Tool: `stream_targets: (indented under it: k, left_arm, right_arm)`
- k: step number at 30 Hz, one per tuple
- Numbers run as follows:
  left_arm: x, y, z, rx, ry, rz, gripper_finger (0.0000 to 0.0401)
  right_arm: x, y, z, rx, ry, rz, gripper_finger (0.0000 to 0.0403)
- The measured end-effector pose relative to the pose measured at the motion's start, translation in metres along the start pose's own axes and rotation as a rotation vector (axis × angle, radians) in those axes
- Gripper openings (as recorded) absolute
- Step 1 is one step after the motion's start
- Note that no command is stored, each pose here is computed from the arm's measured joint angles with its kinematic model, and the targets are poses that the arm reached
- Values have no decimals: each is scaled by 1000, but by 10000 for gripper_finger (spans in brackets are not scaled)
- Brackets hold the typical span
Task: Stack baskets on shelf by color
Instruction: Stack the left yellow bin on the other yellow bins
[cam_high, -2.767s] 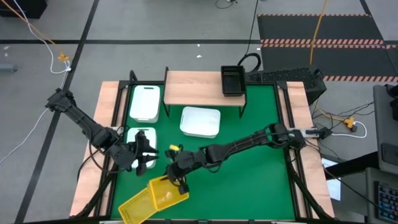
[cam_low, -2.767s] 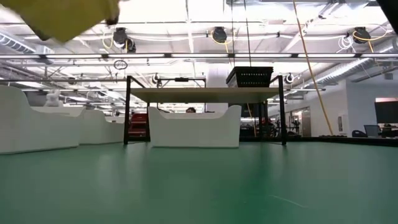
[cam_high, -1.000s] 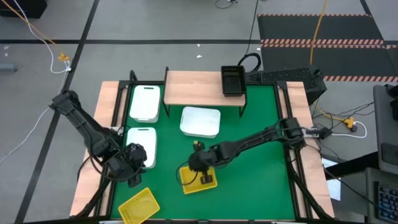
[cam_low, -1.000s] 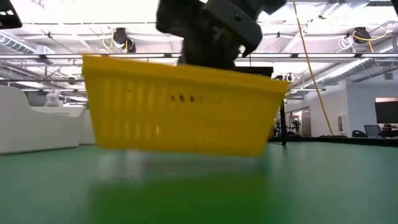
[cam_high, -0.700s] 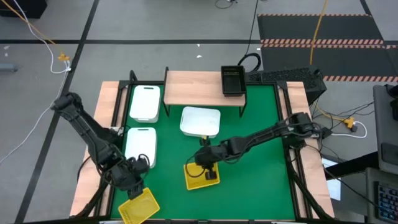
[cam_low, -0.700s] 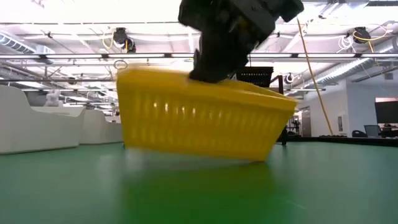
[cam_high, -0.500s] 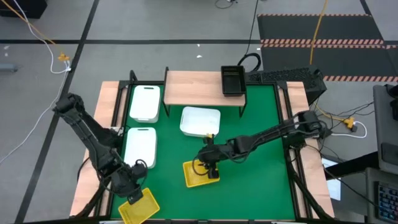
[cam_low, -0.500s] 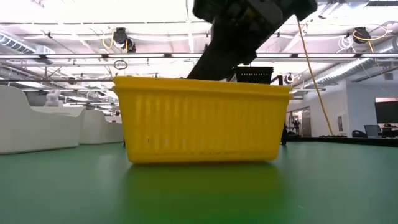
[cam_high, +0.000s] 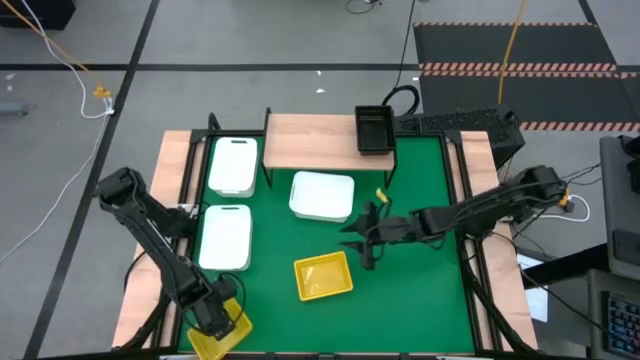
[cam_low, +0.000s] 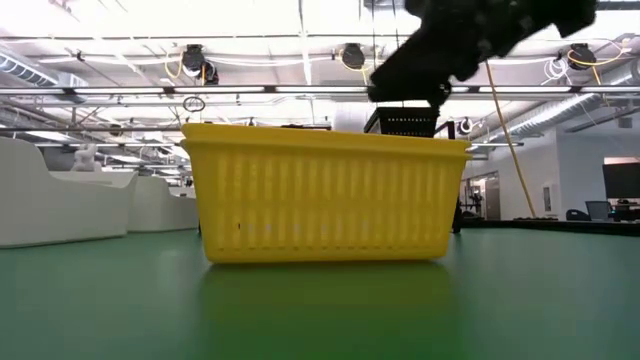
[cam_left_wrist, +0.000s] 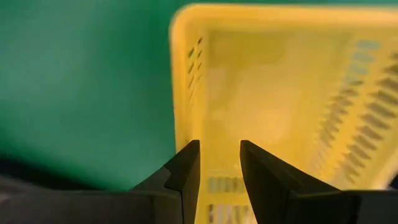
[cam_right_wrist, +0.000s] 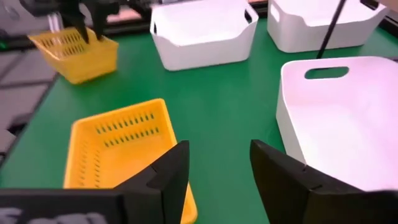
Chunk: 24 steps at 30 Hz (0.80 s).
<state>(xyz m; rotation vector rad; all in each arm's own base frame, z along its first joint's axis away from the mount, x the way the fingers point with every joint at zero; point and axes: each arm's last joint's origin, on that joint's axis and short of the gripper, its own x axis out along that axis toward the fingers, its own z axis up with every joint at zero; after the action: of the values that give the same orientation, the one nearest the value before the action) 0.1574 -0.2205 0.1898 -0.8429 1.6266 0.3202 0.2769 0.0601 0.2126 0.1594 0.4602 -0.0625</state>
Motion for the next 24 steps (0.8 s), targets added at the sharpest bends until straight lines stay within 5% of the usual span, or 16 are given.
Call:
stream_targets:
  k: [6, 16, 24]
  left_arm:
    - [-6, -1, -1, -2, 19, -32, 117]
    - [-9, 1, 0, 37, 2, -33, 117]
    - [-34, 11, -3, -10, -82, 196, 117]
  right_arm:
    - [-15, -8, -19, 48, -40, 28, 160]
    - [-44, 1, -13, -71, -192, 152, 160]
    - [-24, 8, -20, -98, -218, 167, 160]
